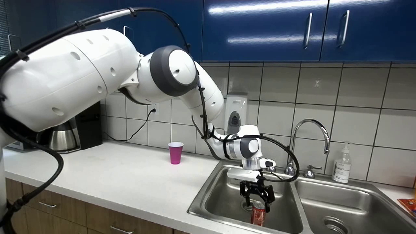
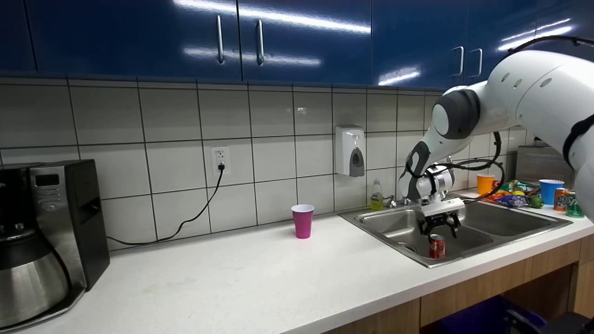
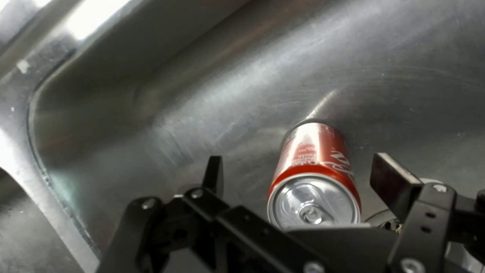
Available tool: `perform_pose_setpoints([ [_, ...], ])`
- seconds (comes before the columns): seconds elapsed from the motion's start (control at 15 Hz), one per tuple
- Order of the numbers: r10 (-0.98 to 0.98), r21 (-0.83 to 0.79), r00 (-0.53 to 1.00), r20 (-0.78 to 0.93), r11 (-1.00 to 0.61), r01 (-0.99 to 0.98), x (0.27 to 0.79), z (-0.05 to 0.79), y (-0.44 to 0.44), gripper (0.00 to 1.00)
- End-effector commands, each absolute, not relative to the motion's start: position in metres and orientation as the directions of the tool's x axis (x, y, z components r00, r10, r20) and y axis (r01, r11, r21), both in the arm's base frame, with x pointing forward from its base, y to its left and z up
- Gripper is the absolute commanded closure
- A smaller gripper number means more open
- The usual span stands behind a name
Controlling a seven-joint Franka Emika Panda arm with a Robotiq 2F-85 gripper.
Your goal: Put the Coca Cola can on the left counter
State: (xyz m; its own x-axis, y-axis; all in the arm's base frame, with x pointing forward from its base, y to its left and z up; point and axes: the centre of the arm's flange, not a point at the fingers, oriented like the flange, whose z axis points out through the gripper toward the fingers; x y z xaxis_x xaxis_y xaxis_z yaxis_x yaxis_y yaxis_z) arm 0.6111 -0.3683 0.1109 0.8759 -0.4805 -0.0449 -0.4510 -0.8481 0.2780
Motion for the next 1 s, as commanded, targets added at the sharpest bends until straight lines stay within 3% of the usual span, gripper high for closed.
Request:
perform_pose_setpoints([
  [0.0,-0.504,0.279,0.863,-0.038,-0.835,-0.475,0.622,0.104,-0.373,0.0],
  [0.93,-0.515,0.293,0.857,-0.014,-0.822,-0.489,0.64,0.081,-0.37,0.0],
])
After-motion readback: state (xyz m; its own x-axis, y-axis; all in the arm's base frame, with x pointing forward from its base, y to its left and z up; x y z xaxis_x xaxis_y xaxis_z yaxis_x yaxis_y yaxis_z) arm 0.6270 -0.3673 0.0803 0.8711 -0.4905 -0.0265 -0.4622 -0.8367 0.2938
